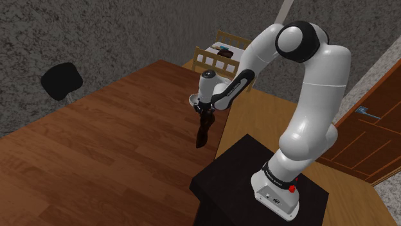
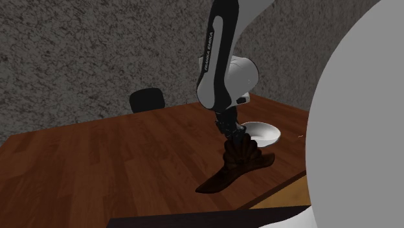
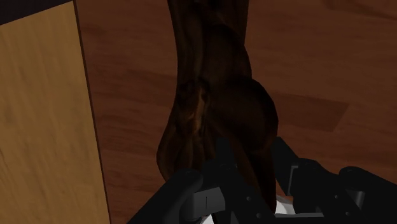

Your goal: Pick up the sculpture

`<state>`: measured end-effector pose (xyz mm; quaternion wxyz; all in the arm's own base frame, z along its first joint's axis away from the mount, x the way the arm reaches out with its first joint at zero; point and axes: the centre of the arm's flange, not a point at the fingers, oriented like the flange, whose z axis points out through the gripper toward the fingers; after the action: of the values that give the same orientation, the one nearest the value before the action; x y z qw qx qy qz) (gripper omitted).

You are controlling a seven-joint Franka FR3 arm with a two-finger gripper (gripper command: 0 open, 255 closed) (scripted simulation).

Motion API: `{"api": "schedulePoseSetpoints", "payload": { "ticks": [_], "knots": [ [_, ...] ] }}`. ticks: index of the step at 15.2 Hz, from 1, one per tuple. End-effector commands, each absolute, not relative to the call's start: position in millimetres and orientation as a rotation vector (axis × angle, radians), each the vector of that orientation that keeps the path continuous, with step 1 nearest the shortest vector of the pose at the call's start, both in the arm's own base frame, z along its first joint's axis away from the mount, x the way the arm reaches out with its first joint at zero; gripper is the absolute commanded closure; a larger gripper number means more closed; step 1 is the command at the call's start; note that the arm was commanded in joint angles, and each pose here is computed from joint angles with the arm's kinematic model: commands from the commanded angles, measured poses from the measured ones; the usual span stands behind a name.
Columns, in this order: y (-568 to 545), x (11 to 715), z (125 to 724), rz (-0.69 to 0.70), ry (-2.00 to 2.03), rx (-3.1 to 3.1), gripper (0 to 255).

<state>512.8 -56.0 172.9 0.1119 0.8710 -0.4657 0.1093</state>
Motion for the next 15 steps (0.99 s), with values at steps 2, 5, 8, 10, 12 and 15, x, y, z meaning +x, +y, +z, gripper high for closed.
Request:
{"api": "schedulePoseSetpoints", "payload": {
  "ticks": [2, 5, 8, 10, 12, 15],
  "knots": [
    [-56, 513, 186, 0.321, -1.367, 2.557, 255],
    [-56, 513, 202, 0.321, -1.367, 2.557, 255],
    [-56, 513, 218, 0.321, -1.367, 2.557, 255],
    [-56, 513, 228, 0.321, -1.367, 2.557, 255],
    [-56, 513, 239, 0.321, -1.367, 2.557, 255],
    [-56, 513, 250, 0.321, -1.367, 2.557, 255]
  ]
}}
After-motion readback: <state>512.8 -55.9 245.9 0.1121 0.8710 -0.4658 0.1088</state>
